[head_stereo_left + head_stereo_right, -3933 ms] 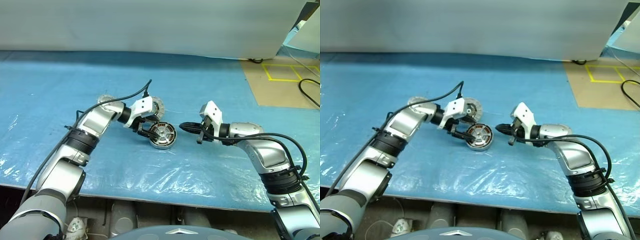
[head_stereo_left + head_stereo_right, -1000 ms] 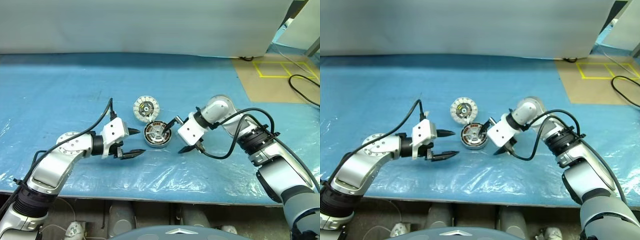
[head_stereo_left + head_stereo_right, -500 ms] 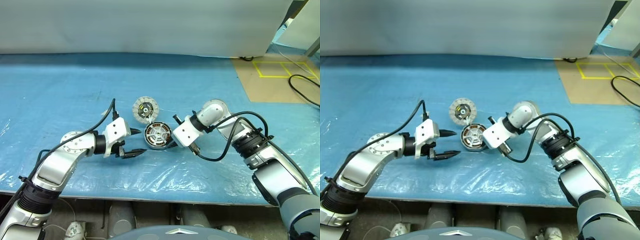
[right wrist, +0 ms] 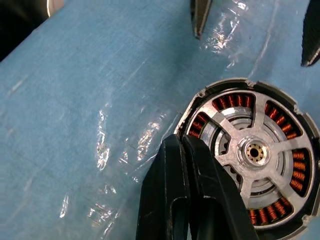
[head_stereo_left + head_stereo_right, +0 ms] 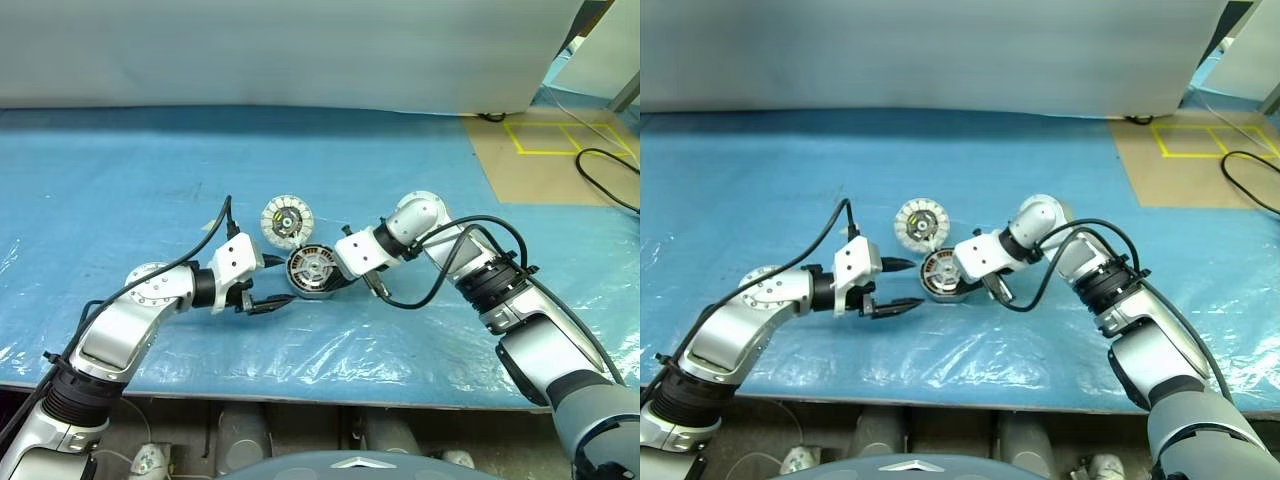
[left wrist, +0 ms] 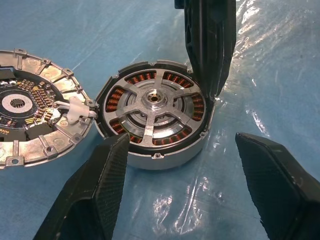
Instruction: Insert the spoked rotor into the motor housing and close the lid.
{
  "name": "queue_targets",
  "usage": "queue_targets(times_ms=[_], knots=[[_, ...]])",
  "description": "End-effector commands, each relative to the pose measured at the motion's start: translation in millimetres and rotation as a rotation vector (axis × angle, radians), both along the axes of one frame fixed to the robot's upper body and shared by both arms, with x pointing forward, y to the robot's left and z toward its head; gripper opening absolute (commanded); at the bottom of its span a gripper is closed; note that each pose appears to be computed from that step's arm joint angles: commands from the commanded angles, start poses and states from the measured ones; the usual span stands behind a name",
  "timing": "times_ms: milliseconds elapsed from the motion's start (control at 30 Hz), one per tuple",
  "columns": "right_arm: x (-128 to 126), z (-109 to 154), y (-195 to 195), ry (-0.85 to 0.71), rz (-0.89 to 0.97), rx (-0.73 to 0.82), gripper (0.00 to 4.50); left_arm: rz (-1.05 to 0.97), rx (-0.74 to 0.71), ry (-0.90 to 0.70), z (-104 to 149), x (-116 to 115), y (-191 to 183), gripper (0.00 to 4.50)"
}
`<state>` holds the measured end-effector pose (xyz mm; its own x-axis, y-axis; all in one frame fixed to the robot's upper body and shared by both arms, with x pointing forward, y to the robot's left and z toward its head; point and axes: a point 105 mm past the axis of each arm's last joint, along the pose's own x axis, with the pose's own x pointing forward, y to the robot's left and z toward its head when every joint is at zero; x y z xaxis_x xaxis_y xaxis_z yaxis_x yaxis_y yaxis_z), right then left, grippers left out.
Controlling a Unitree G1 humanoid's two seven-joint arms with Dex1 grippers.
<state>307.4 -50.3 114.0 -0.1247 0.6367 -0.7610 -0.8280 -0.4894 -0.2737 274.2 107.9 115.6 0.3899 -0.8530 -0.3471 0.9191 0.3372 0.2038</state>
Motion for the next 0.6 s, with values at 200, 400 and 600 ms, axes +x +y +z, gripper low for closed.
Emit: queue_targets(times_ms=[200, 400, 600], knots=[[-7, 43, 8, -0.064, 0.083, 0.099, 0.43, -0.015, -0.017, -0.038, 10, -3, -7, 3.57], [-7, 38, 3, -0.089, 0.089, 0.063, 2.21, -0.018, -0.015, -0.039, 11, -2, -8, 3.57], [-4, 23, -3, -0.093, 0.081, 0.014, 2.21, -0.021, -0.016, -0.043, 12, 0, -10, 3.57]])
